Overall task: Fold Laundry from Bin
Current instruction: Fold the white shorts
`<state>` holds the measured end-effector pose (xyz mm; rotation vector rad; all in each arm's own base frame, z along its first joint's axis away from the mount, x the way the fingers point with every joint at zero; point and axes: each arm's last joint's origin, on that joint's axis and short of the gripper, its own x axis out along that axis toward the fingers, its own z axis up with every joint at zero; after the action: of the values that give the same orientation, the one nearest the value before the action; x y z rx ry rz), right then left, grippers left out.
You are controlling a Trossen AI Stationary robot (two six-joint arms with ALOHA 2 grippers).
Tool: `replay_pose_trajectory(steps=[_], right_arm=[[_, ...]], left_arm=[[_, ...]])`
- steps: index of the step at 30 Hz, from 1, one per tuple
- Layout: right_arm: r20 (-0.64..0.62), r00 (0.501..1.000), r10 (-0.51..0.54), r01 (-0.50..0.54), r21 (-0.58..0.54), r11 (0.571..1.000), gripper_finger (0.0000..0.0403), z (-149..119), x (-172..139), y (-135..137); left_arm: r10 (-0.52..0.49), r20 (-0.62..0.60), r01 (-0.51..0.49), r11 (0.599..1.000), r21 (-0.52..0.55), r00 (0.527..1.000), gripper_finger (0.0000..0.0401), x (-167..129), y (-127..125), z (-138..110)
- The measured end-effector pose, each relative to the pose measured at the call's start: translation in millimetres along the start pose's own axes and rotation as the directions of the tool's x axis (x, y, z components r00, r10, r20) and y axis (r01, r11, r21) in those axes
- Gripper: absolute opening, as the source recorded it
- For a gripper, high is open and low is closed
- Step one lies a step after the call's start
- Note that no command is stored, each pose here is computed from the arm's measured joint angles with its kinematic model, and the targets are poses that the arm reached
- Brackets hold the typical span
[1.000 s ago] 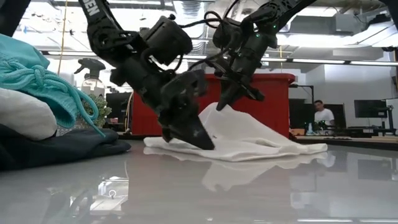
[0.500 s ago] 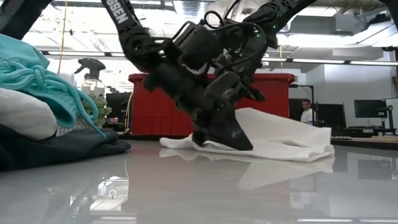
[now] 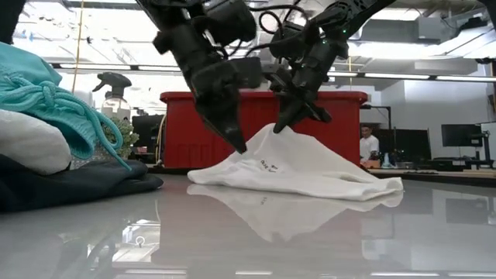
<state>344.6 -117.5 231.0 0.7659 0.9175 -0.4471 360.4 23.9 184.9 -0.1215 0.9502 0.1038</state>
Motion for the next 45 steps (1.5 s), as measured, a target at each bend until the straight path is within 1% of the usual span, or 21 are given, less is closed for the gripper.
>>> replay_pose_trajectory(steps=[1, 4, 5, 8, 13, 15, 19, 24, 29, 34, 38, 42, 45], right_arm=[[-0.001, 1.000, 0.000, 0.000, 0.000, 1.000, 0.0024, 0, 0, 0], [0.001, 1.000, 0.000, 0.000, -0.001, 1.000, 0.0024, 0, 0, 0], [0.001, 1.000, 0.000, 0.000, -0.001, 1.000, 0.0024, 0, 0, 0], [-0.002, 1.000, -0.002, 0.002, 0.000, 1.000, 0.0024, 0, 0, -1], [0.002, 1.000, 0.000, 0.000, 0.002, 1.000, 0.0024, 0, 0, 0], [0.007, 1.000, 0.004, -0.004, 0.001, 1.000, 0.0024, 1, 0, 0], [0.014, 1.000, 0.016, -0.016, 0.010, 1.000, 0.0024, 0, 1, 4], [-0.011, 0.998, 0.067, -0.067, 0.016, 0.998, 0.0024, -5, 2, 14], [-0.053, 0.990, 0.132, -0.133, -0.011, 0.991, 0.0024, -14, 3, 27], [-0.089, 0.965, 0.246, -0.251, -0.050, 0.967, 0.0024, -22, 8, 46], [-0.104, 0.950, 0.295, -0.304, -0.074, 0.950, 0.0024, -27, 13, 57], [-0.156, 0.923, 0.352, -0.368, -0.086, 0.926, 0.0024, -31, 23, 62], [-0.184, 0.924, 0.335, -0.353, -0.071, 0.933, 0.0024, -34, 33, 60]], left_arm=[[0.040, 0.017, -0.040, 0.999, -0.011, 0.999, 0.0000, -2, 3, -3], [0.060, 0.089, -0.057, 0.998, -0.035, 0.994, 0.0000, 1, 8, -16], [0.060, 0.084, -0.057, 0.998, -0.041, 0.995, 0.0000, 4, 9, -22], [0.077, 0.016, -0.076, 0.995, -0.064, 0.997, 0.0000, 13, 11, -44], [0.116, -0.007, -0.116, 0.984, -0.138, 0.993, 0.0000, 17, 14, -59], [0.094, 0.004, -0.093, 0.983, -0.160, 0.996, 0.0000, 18, 13, -60], [0.052, 0.033, -0.046, 0.986, -0.163, 0.998, 0.0000, 22, 8, -60], [0.042, 0.057, -0.031, 0.983, -0.183, 0.998, 0.0000, 23, 4, -59], [0.022, 0.061, -0.009, 0.981, -0.196, 0.998, 0.0000, 23, 3, -58], [0.018, 0.083, 0.000, 0.977, -0.212, 0.996, 0.0000, 23, 3, -56], [0.016, 0.114, 0.010, 0.975, -0.221, 0.993, 0.0000, 23, 2, -53], [0.014, 0.121, 0.013, 0.975, -0.222, 0.993, 0.0000, 22, 4, -51], [-0.019, 0.103, 0.042, 0.973, -0.227, 0.994, 0.0000, 21, 6, -50]])
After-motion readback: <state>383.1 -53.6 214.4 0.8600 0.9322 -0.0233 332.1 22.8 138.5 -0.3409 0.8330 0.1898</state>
